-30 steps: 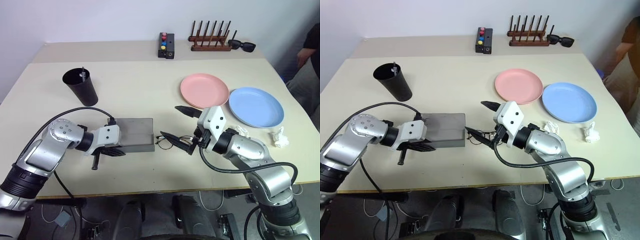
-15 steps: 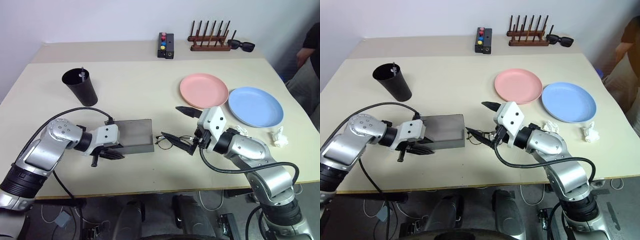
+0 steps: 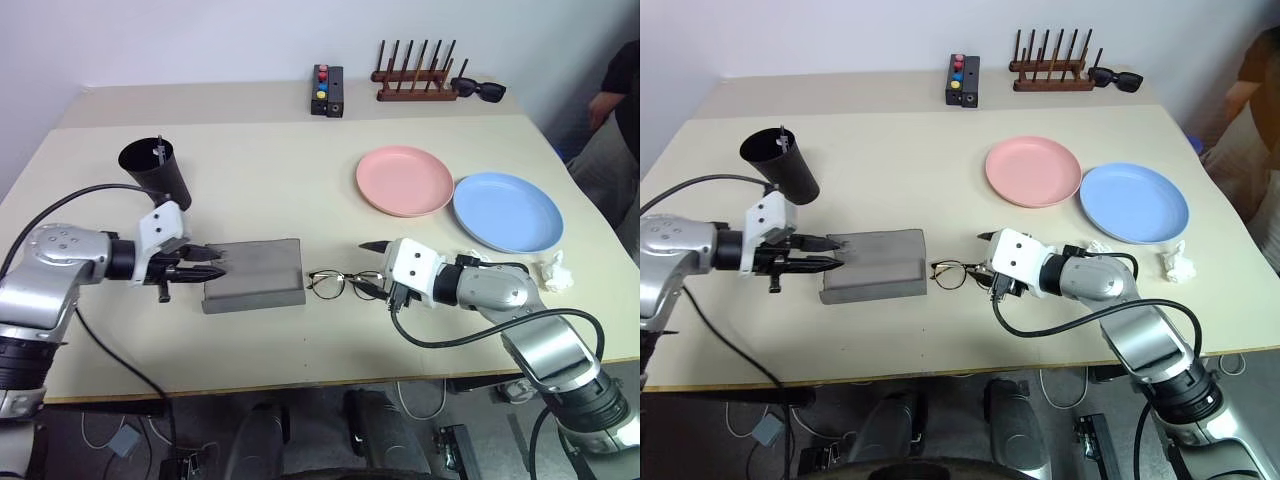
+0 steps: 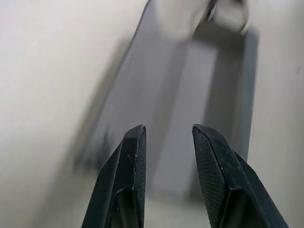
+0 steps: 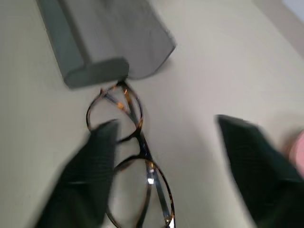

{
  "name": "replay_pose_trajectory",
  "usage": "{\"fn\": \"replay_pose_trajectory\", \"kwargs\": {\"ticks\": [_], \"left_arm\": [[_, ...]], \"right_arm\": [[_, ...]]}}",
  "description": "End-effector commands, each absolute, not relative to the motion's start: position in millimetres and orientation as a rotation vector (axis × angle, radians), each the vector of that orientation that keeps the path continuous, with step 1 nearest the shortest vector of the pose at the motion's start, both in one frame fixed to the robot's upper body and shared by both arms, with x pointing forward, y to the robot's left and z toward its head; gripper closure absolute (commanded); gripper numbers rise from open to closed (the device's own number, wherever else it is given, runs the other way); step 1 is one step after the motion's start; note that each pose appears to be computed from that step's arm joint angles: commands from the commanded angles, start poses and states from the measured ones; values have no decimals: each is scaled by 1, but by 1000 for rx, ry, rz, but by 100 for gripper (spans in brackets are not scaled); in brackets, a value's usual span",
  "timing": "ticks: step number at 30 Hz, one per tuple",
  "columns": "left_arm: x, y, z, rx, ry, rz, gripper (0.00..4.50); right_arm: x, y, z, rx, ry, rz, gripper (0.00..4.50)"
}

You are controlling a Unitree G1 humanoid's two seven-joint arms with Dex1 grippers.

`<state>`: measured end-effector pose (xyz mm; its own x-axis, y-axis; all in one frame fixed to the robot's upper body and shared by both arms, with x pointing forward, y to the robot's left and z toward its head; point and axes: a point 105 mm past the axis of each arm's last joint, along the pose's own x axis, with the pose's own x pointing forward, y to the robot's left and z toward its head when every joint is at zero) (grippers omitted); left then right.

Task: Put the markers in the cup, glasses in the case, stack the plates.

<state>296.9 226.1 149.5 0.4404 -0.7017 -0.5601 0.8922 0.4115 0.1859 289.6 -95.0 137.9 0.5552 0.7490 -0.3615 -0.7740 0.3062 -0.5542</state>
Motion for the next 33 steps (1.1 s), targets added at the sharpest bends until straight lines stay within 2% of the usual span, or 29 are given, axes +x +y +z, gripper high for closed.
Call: {"fn": "replay_pose_trajectory", "kwargs": {"ticks": [1, 7, 15, 18, 21, 33], "left_arm": [[293, 233, 163, 499, 394, -1022, 297], [281, 243, 145, 518, 486, -1014, 297], [277, 237, 144, 489, 494, -1029, 297], [276, 234, 143, 488, 500, -1039, 297], [276, 232, 143, 489, 500, -1045, 297], [272, 211, 148, 463, 455, -1103, 297]], "right_arm": [[292, -86, 143, -797, -9, 1020, 231], [293, -77, 136, -788, 18, 1044, 231], [298, -79, 124, -846, 60, 1022, 231], [300, -81, 122, -869, 73, 1013, 314], [301, -83, 121, -885, 82, 1013, 446], [301, -87, 127, -898, 99, 1012, 446]]}}
